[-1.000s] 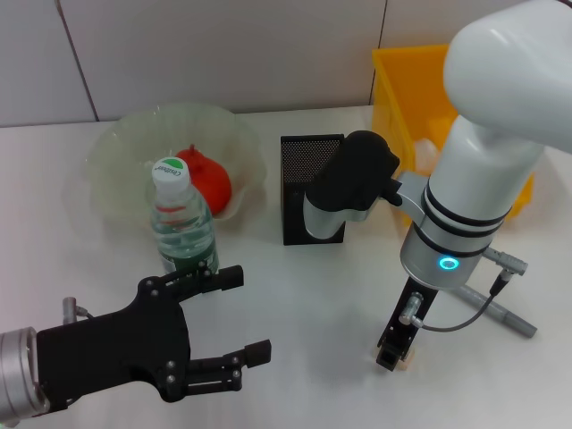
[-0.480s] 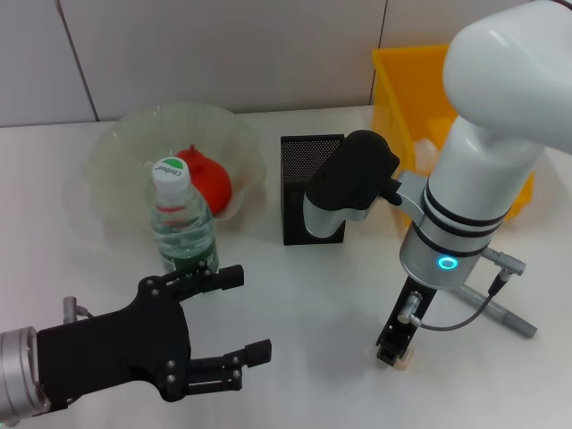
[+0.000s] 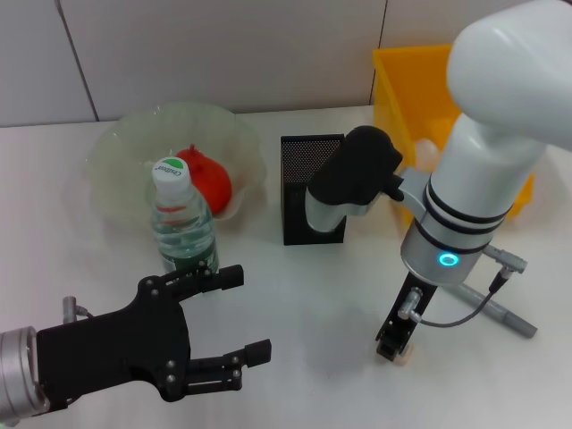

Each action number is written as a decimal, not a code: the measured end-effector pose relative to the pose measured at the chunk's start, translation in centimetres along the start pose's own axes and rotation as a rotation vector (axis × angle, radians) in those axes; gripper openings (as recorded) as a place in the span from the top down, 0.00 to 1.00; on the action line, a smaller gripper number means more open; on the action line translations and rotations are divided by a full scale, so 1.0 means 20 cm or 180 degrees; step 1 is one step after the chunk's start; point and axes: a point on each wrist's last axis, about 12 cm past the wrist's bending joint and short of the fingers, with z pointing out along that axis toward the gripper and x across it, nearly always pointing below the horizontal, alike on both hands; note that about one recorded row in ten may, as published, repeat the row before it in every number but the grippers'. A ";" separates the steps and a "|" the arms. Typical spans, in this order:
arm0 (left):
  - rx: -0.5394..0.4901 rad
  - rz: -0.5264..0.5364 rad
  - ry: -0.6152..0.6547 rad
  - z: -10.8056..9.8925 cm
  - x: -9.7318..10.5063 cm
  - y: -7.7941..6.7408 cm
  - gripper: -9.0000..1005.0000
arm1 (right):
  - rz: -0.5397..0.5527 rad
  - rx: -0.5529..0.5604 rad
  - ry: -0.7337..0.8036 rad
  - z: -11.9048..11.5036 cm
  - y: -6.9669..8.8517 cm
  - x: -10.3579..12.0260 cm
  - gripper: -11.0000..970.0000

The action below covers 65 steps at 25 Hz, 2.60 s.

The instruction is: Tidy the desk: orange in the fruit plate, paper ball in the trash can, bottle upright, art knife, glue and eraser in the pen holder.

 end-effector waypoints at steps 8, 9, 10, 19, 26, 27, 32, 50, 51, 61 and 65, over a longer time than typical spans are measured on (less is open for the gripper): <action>0.0003 0.0012 -0.0002 0.00 0.00 0.00 0.13 | 0.0090 0.0117 -0.0171 -0.10 -0.04 0.01 0.73; 0.0005 0.0014 -0.0003 0.00 0.00 0.00 0.13 | 0.0107 0.0159 -0.0216 -0.12 -0.05 0.01 0.73; 0.0006 0.0015 -0.0003 0.00 0.00 0.00 0.13 | 0.0133 0.0198 -0.0270 -0.14 -0.07 0.01 0.73; 0.0014 0.0034 -0.0017 0.01 -0.01 0.00 0.13 | 0.0281 0.0411 -0.0743 -0.38 -0.13 0.04 0.73; 0.0022 0.0050 -0.0026 0.02 -0.01 0.01 0.13 | 0.0306 0.0628 -0.0994 -0.54 -0.12 0.10 0.73; 0.0027 0.0055 -0.0027 0.02 -0.01 0.01 0.13 | 0.0325 0.0649 -0.1031 -0.56 -0.12 0.12 0.73; 0.0037 0.0065 -0.0024 0.03 -0.02 0.01 0.13 | 0.0446 0.0733 -0.1250 -0.63 -0.15 0.19 0.73; 0.0071 0.0058 -0.0020 0.04 -0.01 0.01 0.13 | 0.0285 0.0480 -0.2309 -0.67 -0.29 0.42 0.73; 0.0073 0.0057 -0.0021 0.04 -0.01 0.01 0.13 | 0.0266 0.0480 -0.2352 -0.67 -0.30 0.43 0.73; 0.0090 0.0058 -0.0040 0.05 -0.02 0.01 0.13 | 0.0296 0.0029 -0.3063 -0.53 -0.45 0.51 0.73; 0.0100 0.0049 -0.0041 0.06 -0.02 0.01 0.13 | 0.0350 -0.0142 -0.3378 -0.47 -0.51 0.54 0.73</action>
